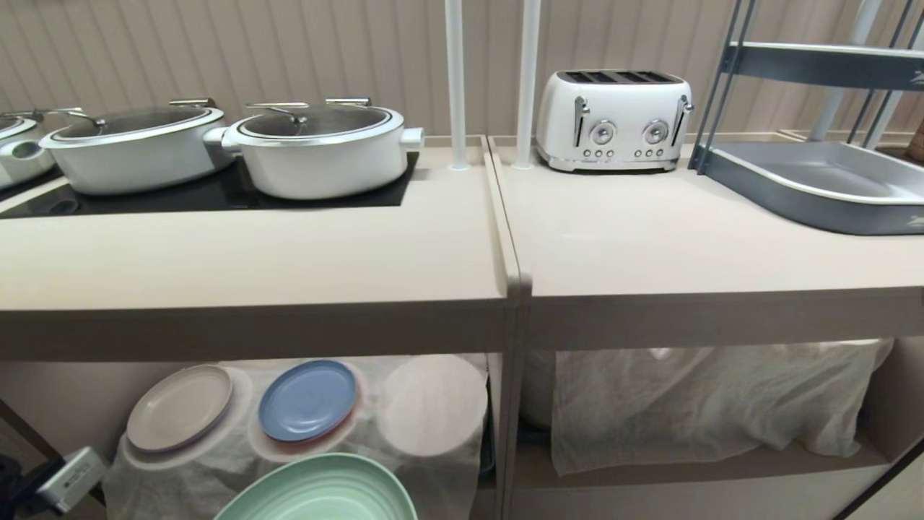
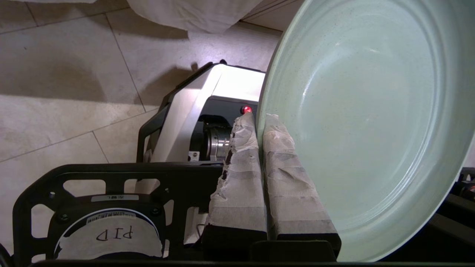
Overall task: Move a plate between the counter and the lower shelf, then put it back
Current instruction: Put the plate in the cupboard
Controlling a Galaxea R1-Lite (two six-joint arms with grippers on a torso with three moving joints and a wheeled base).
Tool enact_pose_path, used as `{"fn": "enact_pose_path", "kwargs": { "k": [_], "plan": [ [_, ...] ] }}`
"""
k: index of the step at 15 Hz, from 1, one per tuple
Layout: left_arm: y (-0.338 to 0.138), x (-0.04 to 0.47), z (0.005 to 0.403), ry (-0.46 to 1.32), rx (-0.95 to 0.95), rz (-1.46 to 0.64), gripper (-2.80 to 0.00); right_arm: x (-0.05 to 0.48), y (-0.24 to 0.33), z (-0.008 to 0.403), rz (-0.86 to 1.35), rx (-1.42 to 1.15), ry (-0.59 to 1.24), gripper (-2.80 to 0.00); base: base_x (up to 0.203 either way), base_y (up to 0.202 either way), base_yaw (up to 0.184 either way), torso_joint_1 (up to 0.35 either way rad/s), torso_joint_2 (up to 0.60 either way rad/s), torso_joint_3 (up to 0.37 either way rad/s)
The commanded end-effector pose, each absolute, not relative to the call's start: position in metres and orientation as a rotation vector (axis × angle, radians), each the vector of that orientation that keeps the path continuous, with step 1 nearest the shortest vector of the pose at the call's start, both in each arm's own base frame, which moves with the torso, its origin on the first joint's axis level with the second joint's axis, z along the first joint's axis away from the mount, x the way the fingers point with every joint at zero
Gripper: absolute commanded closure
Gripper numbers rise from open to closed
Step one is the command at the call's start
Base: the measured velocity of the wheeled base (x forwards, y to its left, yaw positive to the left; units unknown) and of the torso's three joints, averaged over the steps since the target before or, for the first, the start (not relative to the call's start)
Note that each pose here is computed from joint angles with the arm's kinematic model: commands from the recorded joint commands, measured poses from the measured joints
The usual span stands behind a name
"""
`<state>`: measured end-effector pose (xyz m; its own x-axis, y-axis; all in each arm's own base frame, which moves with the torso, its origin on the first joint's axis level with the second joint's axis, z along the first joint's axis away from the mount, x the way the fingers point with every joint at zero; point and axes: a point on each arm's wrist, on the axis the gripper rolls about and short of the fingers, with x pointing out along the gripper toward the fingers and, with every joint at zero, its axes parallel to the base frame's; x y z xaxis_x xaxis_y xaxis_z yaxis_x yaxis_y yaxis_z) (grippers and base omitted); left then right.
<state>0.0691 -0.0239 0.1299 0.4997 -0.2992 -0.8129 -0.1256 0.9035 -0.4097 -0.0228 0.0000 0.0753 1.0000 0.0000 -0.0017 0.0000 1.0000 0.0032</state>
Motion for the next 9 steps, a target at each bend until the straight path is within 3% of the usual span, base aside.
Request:
{"fn": "enact_pose_path", "kwargs": {
  "k": [1, 9],
  "plan": [
    [-0.0238, 0.0688, 0.1297, 1.055, -0.455, -0.108, 0.0, -0.0227, 0.0, 0.0754, 0.0, 0.003, 0.003, 0.0, 0.0, 0.0, 0.0, -0.225, 0.52, 0.284],
    [-0.0237, 0.0683, 0.1286, 1.059, -0.455, -0.108, 0.0, -0.0227, 0.0, 0.0754, 0.0, 0.003, 0.003, 0.0, 0.0, 0.0, 0.0, -0.208, 0.5, 0.288]
  ]
}}
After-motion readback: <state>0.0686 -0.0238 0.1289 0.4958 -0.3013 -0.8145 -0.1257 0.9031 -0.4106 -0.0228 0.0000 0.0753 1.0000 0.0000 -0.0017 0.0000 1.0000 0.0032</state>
